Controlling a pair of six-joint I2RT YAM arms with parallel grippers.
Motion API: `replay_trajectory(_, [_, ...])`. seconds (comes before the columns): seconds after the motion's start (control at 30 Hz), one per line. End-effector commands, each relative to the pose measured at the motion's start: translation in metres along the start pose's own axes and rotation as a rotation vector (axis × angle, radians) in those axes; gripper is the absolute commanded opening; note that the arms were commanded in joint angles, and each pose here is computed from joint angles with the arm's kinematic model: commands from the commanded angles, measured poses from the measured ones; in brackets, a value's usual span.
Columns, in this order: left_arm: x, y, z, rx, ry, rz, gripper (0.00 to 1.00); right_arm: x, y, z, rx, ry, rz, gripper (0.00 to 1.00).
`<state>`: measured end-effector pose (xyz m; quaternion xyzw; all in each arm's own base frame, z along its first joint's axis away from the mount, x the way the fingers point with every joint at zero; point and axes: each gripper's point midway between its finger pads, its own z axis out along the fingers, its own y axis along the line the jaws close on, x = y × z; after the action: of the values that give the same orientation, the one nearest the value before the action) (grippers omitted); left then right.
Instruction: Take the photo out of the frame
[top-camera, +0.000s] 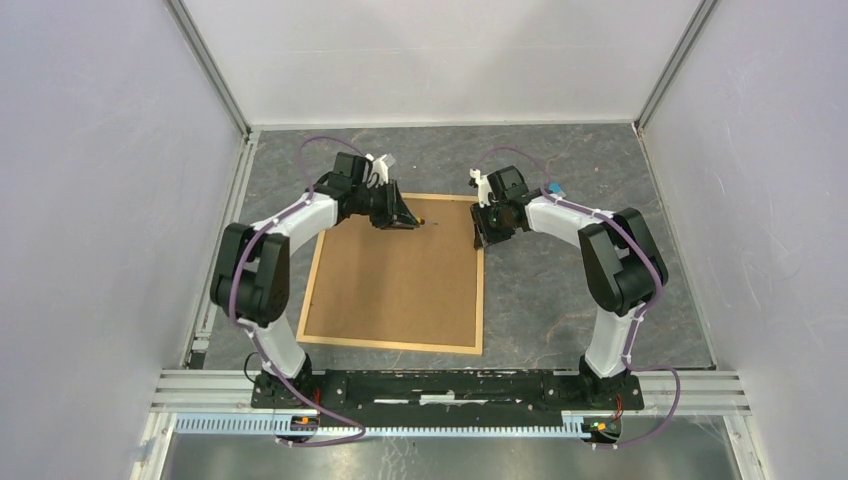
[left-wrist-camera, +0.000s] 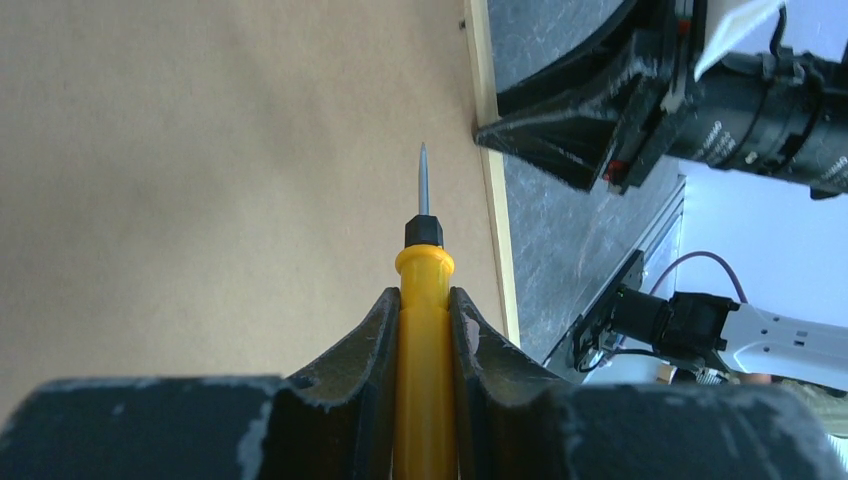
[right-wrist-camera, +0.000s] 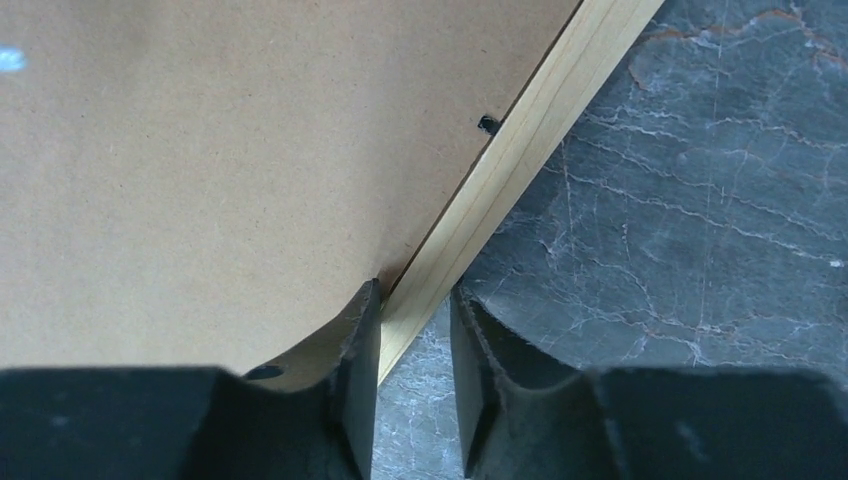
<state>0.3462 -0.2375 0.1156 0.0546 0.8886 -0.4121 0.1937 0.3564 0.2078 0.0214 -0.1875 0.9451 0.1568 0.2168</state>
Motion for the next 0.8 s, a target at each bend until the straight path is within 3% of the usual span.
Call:
replay_trajectory(0.0, [-0.031,-0.02,0.017,0.079,-0.038,0.004,0.02,0.004,-0.002,0.0,-0.028,0.024,-0.104,0.37])
replay_trajectory(0.23, [-0.041,-0.027,0.043,0.158,0.042,-0.065,0.02,-0.03,-0.02,-0.008,-0.023,-0.019,-0.195,0.53])
replay_trajectory(0.47, [-0.036,-0.035,0.067,0.183,0.099,-0.056,0.02,-0.014,-0.032,0.002,-0.048,-0.012,-0.177,0.48])
replay_trajectory(0.77, [-0.035,-0.019,0.09,0.162,0.119,-0.085,0.02,-0.014,-0.015,0.002,-0.234,-0.069,-0.207,0.49])
